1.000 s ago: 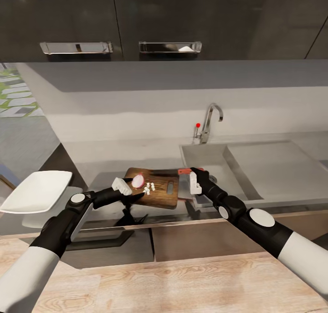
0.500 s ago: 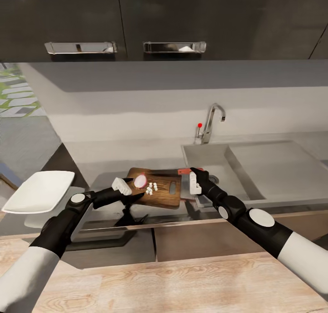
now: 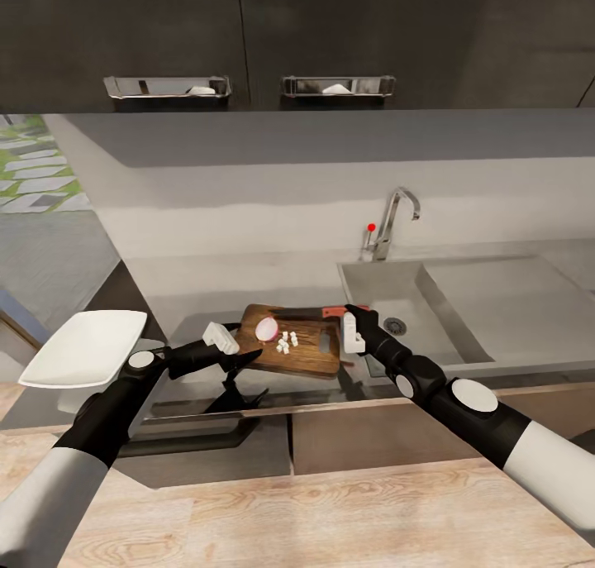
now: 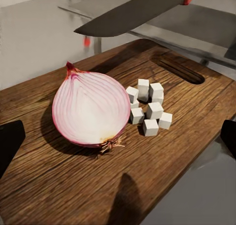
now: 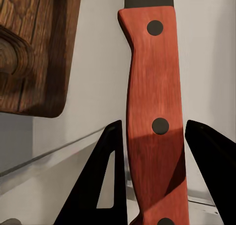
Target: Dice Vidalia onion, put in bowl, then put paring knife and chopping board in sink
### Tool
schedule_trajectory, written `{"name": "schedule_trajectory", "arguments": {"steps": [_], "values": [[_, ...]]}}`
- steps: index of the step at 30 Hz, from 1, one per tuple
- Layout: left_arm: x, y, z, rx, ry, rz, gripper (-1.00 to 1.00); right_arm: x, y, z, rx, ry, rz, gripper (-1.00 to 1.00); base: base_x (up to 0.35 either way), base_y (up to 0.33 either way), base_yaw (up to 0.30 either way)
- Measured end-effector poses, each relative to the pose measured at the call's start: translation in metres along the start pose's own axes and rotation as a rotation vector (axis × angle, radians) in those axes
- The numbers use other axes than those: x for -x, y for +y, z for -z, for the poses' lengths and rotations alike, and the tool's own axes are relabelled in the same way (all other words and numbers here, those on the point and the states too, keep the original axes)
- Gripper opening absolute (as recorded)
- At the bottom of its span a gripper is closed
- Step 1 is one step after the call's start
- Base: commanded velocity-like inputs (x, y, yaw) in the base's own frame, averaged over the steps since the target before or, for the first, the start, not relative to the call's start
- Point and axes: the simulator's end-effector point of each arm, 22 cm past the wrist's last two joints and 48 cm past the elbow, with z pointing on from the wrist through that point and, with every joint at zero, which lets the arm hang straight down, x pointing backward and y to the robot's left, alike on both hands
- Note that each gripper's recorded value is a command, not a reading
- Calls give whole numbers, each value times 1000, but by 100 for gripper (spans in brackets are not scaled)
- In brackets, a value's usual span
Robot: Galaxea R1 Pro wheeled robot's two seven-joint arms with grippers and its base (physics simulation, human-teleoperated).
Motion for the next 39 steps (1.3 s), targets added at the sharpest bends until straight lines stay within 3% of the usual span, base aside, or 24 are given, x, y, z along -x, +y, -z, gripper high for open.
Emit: {"name": "schedule_trajectory", "arguments": {"steps": [14,19,39], "values": [[2,0,0,0,-7,-7,100,3,3,0,7,-7,6,-100,0,21,0],[2,0,0,0,-8,-9,100,16,19,2,38,-33,32,-100,0,0,0],[2,0,0,0,-8,-9,100,14,25,2,49,-28,37,-100,0,0,0]]}}
